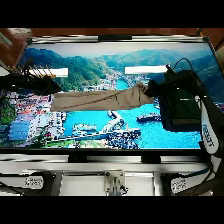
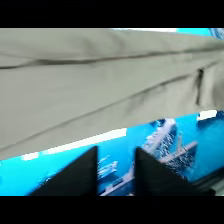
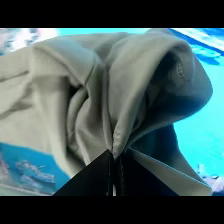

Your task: Fold the shirts.

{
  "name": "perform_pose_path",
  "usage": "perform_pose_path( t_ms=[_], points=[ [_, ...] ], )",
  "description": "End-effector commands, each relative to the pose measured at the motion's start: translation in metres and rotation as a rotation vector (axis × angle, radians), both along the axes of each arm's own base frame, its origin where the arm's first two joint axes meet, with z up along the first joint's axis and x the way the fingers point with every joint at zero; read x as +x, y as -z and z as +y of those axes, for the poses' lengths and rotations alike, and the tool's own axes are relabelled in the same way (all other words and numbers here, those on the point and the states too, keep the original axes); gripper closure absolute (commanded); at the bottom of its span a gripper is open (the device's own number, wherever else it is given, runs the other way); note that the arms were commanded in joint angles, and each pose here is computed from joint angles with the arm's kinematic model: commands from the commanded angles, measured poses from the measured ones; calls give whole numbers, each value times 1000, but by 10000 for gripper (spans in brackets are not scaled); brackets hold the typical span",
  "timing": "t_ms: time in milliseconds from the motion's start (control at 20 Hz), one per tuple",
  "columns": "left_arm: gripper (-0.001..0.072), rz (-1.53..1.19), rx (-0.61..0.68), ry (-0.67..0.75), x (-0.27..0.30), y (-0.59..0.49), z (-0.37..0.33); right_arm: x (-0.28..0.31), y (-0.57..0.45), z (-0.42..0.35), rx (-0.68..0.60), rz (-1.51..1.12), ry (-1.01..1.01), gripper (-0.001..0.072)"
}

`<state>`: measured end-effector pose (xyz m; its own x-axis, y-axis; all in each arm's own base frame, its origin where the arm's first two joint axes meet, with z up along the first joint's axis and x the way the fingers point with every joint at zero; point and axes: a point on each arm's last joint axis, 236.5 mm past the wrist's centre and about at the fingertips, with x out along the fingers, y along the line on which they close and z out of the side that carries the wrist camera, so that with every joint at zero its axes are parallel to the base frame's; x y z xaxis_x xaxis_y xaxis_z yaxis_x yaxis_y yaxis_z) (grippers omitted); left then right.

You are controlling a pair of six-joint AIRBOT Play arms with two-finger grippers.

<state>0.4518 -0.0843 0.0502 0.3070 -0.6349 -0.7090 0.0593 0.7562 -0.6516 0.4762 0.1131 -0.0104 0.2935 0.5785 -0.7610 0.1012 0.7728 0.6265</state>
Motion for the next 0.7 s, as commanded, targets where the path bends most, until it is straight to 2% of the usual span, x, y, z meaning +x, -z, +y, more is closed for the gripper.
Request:
perform_pose_path(
  t_ms=[0,350,650],
  points=[
    [668,-16,-20,133,-15,8,-67,-18,-70,8,21,-99,-32,662],
    [671,-71,-38,196,-41,47,-209,-65,-146,16,38,-151,-58,662],
    [671,-64,-196,119,-50,47,-292,-97,-204,19,38,-263,-61,662]
  ],
)
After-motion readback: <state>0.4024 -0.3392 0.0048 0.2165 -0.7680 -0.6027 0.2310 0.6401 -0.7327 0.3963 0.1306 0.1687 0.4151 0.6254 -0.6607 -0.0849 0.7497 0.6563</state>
